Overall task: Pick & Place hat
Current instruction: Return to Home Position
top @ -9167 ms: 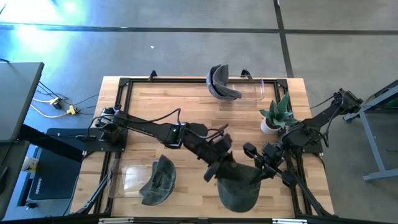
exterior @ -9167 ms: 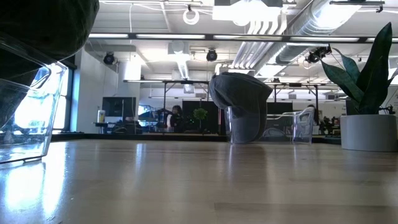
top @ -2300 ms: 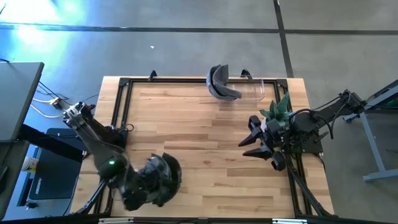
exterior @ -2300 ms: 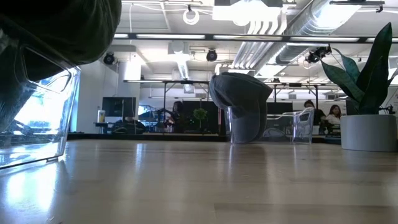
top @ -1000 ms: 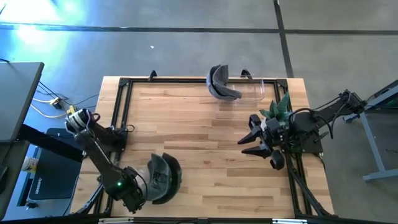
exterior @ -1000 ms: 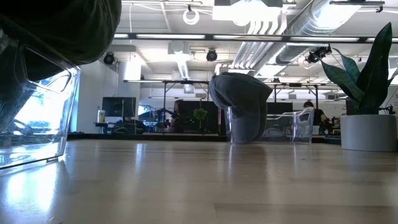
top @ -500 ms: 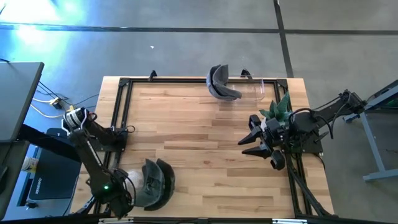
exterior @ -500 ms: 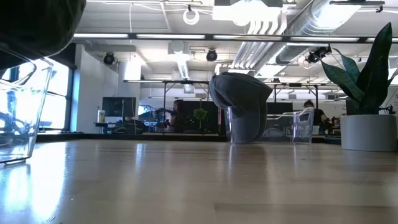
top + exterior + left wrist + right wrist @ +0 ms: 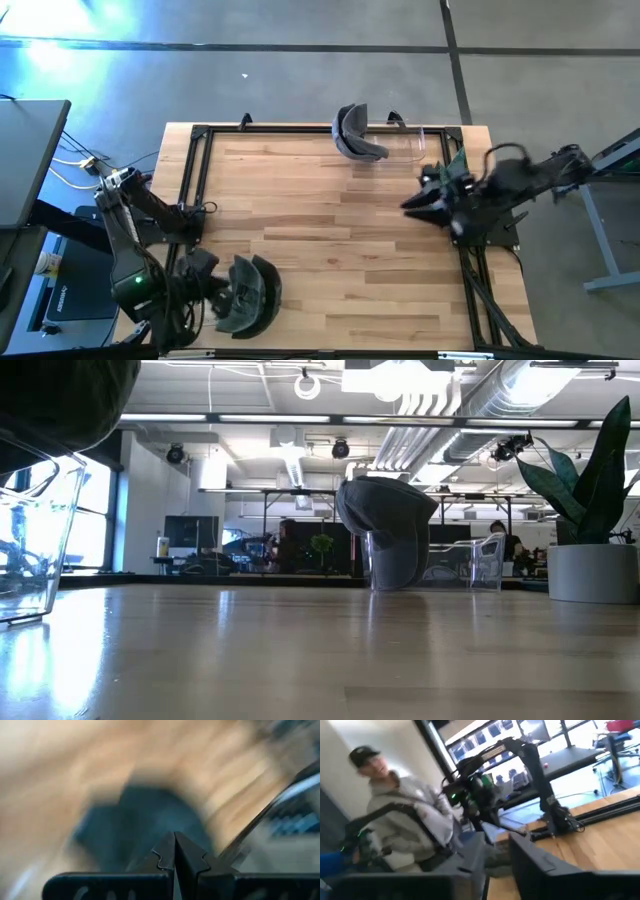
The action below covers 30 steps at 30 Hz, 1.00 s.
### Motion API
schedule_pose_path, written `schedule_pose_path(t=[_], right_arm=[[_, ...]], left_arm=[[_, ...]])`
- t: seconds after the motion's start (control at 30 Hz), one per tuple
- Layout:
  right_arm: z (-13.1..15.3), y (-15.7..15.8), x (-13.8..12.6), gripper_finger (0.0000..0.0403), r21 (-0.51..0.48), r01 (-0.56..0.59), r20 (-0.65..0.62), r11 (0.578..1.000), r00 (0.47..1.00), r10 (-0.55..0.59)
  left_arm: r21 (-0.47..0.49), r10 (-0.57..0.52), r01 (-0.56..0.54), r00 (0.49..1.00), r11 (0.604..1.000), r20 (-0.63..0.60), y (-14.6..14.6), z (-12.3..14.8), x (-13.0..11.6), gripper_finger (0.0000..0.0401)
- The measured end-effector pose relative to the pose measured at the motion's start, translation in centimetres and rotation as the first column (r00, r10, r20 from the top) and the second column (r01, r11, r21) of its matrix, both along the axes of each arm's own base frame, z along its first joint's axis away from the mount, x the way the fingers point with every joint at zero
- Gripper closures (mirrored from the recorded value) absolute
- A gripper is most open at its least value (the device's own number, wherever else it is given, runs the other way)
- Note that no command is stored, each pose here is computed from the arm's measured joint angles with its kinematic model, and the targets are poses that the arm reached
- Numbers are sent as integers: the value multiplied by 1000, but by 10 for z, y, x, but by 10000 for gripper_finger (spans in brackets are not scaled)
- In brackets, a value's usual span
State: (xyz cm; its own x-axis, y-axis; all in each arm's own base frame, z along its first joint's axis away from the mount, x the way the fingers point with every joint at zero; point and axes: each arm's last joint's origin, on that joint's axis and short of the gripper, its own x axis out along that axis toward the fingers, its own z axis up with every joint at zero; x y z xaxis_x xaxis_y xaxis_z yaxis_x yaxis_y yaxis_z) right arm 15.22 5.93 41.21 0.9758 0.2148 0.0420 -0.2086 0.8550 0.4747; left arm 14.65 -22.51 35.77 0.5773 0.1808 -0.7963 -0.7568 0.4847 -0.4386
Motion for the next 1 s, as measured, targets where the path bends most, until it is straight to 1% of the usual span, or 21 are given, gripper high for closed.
schedule_pose_path(t=[0.07, 0.1, 0.17, 0.2, 0.23, 0.3, 0.37, 0.43, 0.47, 0.57, 0.63, 0.73, 0.83, 0.87, 0.93, 1.0], right_arm=[[6, -9, -17, 358, -23, -15, 5, 1000, 1000, 15], [7, -12, -25, 379, -32, -33, 17, 999, 999, 34], [3, -16, -37, 394, -58, -57, 48, 997, 997, 59], [-2, -17, -41, 390, -52, -64, 59, 997, 996, 67], [-9, -16, -43, 384, -24, -70, 66, 997, 995, 72], [-30, -11, -38, 382, 42, -50, 31, 998, 998, 49], [-52, -5, -27, 395, 59, -38, -2, 998, 999, 38], [-70, 0, -13, 399, 57, -46, 3, 997, 999, 46], [-78, 0, -6, 397, 58, -55, 12, 997, 998, 55], [-94, -11, 11, 398, 67, -42, 48, 997, 998, 39], [-99, -26, 16, 401, 57, -14, 54, 998, 998, 11], [-102, -50, 13, 398, 29, 40, 40, 999, 998, -41], [-98, -65, -1, 401, -22, 80, 56, 997, 995, -78], [-99, -68, -6, 401, -39, 88, 44, 995, 995, -86], [-103, -69, -17, 399, -76, 80, -9, 994, 997, -81], [-108, -68, -27, 401, -87, 82, -63, 993, 994, -88]], left_arm=[[129, 12, -39, 979, 991, 202, 6, 6, 11, 401], [165, 28, -73, 965, 984, 260, 10, 8, 18, 401], [220, 62, -135, 949, 966, 309, 23, 11, 31, 401], [238, 82, -164, 944, 957, 321, 30, 13, 37, 401], [260, 94, -183, 942, 948, 321, 38, 15, 43, 401], [303, 104, -199, 948, 932, 300, 54, 19, 56, 401], [333, 76, -152, 970, 931, 231, 67, 20, 70, 401], [355, 10, -63, 988, 933, 151, 79, 22, 84, 401], [356, -14, -34, 991, 934, 131, 88, 24, 92, 401], [358, -138, 102, 988, 928, 76, 108, 29, 113, 401], [361, -221, 190, 974, 913, 48, 125, 31, 128, 401], [365, -317, 277, 947, 889, 54, 152, 32, 146, 401], [389, -390, 333, 918, 859, 76, 180, 25, 162, 401], [394, -390, 333, 918, 857, 73, 190, 22, 162, 401], [400, -370, 321, 928, 859, 50, 206, 18, 154, 401], [407, -357, 304, 932, 861, 61, 221, 14, 147, 401]])
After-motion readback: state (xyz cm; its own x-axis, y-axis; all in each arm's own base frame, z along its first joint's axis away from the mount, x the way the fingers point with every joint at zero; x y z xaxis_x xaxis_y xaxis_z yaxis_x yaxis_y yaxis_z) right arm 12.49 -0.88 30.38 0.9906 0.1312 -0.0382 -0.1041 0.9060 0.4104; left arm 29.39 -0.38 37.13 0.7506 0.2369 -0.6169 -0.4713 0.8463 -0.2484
